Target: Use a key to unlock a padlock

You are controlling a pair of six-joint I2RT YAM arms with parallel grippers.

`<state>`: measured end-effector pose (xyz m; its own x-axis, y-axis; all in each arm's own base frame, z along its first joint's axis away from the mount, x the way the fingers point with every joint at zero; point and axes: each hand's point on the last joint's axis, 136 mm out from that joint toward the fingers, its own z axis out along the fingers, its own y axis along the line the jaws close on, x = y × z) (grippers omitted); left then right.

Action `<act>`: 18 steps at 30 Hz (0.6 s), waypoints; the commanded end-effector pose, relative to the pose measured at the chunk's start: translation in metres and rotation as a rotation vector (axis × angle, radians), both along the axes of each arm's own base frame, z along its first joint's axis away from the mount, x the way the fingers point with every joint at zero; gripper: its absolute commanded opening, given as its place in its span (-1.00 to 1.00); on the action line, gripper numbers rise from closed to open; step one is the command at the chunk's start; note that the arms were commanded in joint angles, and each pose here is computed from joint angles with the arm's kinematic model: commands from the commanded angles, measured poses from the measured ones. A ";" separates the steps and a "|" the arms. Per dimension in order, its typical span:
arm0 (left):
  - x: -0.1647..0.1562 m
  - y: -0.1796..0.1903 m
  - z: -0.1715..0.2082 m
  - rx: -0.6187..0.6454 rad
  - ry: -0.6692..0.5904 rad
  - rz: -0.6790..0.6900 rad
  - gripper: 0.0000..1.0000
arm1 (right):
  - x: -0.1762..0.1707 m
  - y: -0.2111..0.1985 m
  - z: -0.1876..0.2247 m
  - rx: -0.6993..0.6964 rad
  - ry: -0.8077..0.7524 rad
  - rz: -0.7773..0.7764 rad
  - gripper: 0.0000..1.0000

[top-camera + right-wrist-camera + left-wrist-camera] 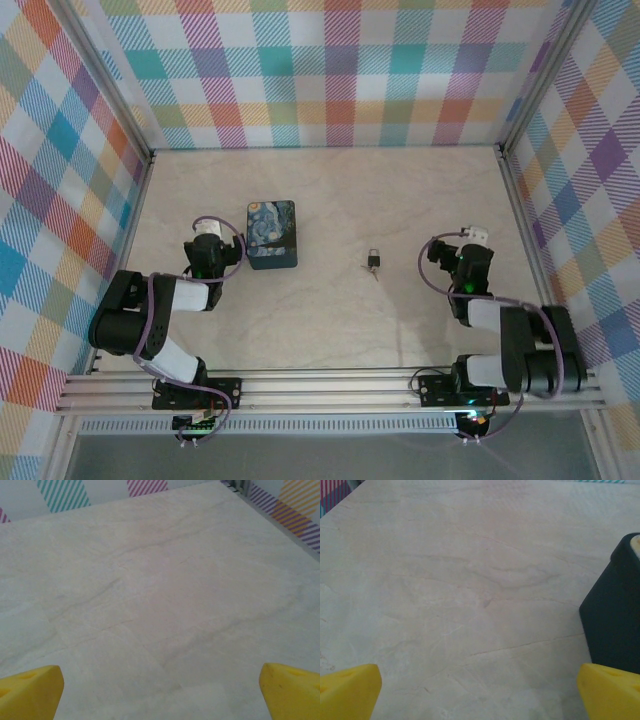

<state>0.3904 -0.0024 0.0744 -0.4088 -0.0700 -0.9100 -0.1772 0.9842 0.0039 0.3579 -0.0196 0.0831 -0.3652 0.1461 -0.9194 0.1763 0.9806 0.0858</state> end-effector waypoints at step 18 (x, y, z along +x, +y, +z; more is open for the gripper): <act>0.004 0.002 0.008 -0.001 -0.037 -0.009 1.00 | 0.037 0.021 0.010 -0.027 -0.038 0.123 1.00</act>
<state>0.3921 -0.0040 0.0773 -0.3968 -0.0718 -0.9151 -0.1690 0.9856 -0.0041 0.3893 -0.0033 0.0830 -0.3711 0.0897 -0.9242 0.0774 0.9948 0.0655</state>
